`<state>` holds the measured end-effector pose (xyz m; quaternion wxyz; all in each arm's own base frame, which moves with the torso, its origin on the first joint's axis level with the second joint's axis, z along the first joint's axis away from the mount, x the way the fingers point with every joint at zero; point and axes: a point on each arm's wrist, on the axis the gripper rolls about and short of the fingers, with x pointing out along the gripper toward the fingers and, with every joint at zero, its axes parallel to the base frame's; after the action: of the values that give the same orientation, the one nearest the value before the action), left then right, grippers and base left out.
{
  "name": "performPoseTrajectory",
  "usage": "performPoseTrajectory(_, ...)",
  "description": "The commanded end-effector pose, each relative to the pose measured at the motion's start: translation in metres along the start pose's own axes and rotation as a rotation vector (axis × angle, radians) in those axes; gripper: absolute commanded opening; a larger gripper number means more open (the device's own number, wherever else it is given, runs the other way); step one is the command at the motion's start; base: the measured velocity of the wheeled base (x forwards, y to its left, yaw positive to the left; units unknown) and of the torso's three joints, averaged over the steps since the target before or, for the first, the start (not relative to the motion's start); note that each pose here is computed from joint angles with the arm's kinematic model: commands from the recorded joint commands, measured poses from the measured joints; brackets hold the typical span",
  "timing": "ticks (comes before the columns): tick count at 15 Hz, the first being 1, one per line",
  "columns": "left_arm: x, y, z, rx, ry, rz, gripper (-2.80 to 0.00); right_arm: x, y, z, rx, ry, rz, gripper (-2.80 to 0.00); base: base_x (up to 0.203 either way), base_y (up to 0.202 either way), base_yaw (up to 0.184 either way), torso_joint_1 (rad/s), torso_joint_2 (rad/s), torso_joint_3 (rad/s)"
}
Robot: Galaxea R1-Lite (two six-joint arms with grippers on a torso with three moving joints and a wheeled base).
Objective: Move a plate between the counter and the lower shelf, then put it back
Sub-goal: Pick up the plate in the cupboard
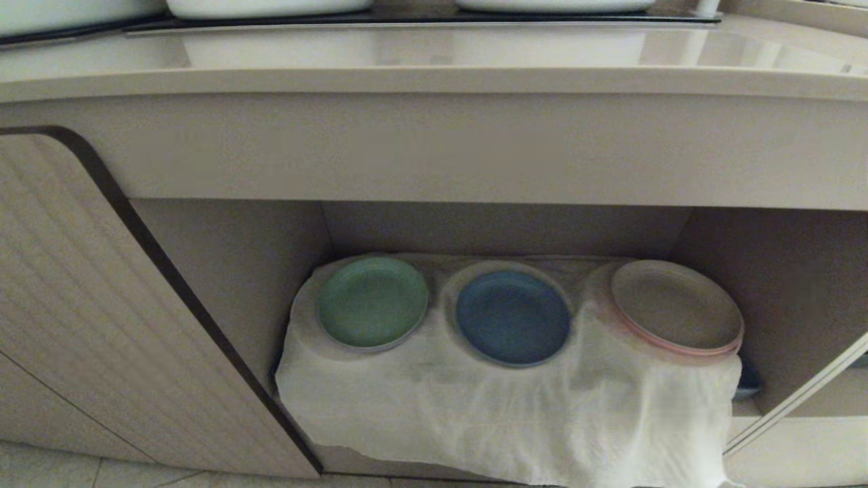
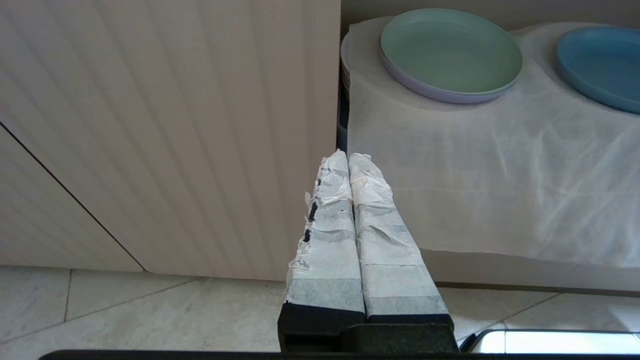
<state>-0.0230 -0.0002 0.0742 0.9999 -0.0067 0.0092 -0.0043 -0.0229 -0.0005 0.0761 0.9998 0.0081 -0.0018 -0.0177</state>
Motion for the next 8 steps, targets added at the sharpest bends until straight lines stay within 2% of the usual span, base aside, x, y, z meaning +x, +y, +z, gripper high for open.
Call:
performPoseTrajectory(1,0.0,0.0,-0.0001,0.0,0.0,0.0,-2.8,0.0,-0.0001,0.0001,0.001,-0.001,-0.004,-2.8,0.0,0.0,0.0,0.0,0.0,0.0)
performPoseTrajectory(8,0.0,0.0,-0.0001,-0.001,0.0,0.001,-2.8,0.0,-0.0001,0.0003,0.013,-0.003,-0.006,-2.8,0.0,0.0,0.0,0.0,0.0,0.0)
